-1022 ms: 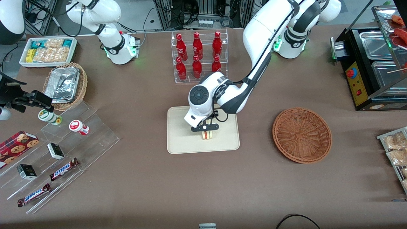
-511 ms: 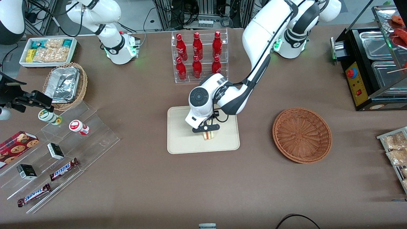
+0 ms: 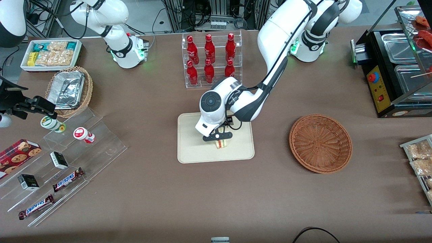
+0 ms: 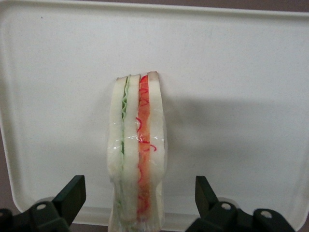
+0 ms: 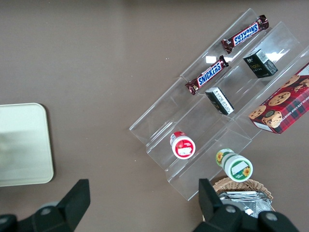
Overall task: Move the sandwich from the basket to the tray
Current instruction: 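Lower the sandwich onto the tray with the left gripper, then open the left gripper and raise it off the sandwich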
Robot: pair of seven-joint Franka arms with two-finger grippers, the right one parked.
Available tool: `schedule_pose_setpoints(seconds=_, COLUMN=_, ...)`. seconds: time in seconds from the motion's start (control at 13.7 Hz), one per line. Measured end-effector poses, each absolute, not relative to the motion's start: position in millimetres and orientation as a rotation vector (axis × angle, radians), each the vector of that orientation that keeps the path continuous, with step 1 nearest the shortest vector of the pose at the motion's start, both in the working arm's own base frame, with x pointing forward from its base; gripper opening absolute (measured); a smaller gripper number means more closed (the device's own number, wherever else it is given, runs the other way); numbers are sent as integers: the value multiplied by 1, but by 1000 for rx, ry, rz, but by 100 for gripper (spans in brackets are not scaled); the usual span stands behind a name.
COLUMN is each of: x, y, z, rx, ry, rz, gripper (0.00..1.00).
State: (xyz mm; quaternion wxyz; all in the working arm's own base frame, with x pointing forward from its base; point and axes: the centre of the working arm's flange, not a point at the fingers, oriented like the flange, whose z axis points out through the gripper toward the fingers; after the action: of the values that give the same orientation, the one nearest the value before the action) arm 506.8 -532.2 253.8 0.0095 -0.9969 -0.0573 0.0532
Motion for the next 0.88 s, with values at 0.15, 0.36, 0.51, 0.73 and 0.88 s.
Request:
schedule_pose_setpoints(seconds=0.15, x=509, y=-531, z=274, rx=-3109, ry=-181, rz=163, gripper=100)
schedule_pose_setpoints(seconds=0.36, x=506, y=-527, z=323, rx=-3110, ry=-176, rz=148, gripper=100)
schedule_pose_setpoints(seconds=0.51, x=502, y=-522, z=363, rx=-3110, ry=-163, rz=138, gripper=100)
schedule_pose_setpoints(seconds=0.73, x=508, y=-497, z=410, rx=-3102, ry=-89, rz=139, gripper=100)
schedule_pose_setpoints(seconds=0.88, x=517, y=-472, z=430, rx=-3083, ry=-37, rz=165, gripper=100)
